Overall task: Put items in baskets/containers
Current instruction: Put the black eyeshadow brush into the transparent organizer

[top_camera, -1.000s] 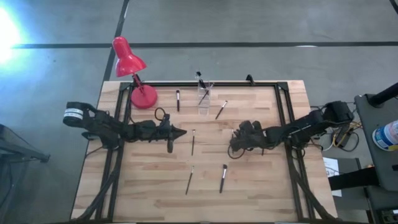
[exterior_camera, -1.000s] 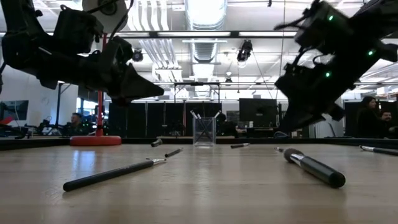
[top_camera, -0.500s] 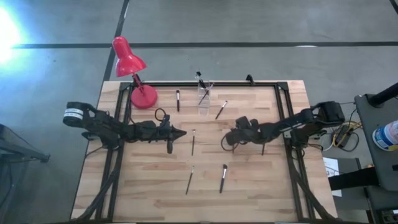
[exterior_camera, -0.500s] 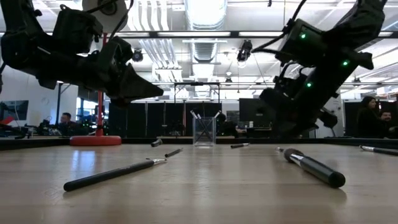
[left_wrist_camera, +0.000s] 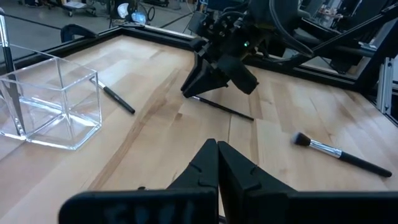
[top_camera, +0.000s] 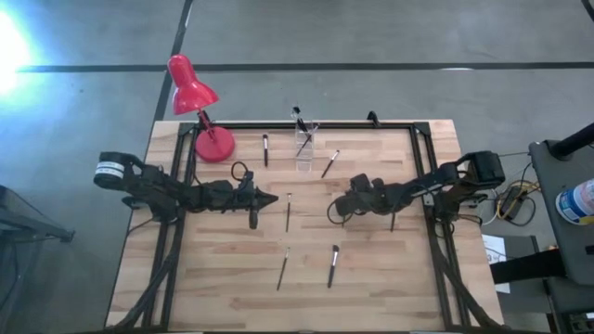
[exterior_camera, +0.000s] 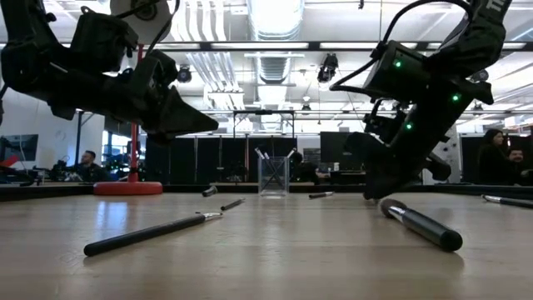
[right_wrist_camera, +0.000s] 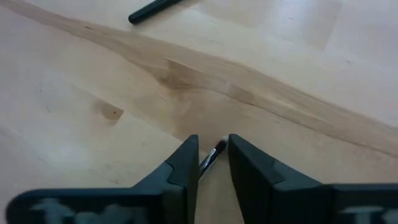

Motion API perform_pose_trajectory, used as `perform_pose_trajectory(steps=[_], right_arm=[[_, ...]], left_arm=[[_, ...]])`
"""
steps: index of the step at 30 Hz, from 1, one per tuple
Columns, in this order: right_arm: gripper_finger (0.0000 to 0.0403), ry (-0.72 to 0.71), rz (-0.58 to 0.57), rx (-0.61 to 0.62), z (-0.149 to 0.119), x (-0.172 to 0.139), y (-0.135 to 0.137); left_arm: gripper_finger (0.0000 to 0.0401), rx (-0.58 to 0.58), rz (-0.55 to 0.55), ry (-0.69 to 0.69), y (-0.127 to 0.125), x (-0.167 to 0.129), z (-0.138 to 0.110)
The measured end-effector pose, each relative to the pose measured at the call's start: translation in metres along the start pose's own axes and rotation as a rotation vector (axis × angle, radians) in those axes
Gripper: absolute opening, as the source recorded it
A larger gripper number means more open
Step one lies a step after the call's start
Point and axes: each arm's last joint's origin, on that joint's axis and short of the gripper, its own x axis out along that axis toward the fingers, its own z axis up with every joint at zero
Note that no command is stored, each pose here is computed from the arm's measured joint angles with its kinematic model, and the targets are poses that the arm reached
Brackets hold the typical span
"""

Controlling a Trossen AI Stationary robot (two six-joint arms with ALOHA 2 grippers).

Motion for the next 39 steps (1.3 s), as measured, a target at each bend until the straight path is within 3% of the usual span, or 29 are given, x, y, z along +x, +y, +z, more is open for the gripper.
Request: perform_pose_trajectory(steps=[10,25,30,39], right_arm=[[0.0012,-0.001,0.03,-0.08,0.001,-0.001,0.002],[0.0008,-0.118,0.157,-0.215,0.017,-0.017,0.014],[0.0008,-0.218,0.258,-0.253,0.027,-0.034,0.023],[0.0008,-0.421,0.421,-0.32,0.035,-0.059,0.044]], left_arm=[[0.0,-0.013,0.001,0.002,0.0,0.0,0.0],[0.0,-0.039,0.011,-0.011,0.0,0.0,0.001],[0.0001,-0.03,0.011,-0.007,-0.001,0.003,0.003],[0.0065,-0.021,-0.026,-0.041,-0.01,0.013,0.017]])
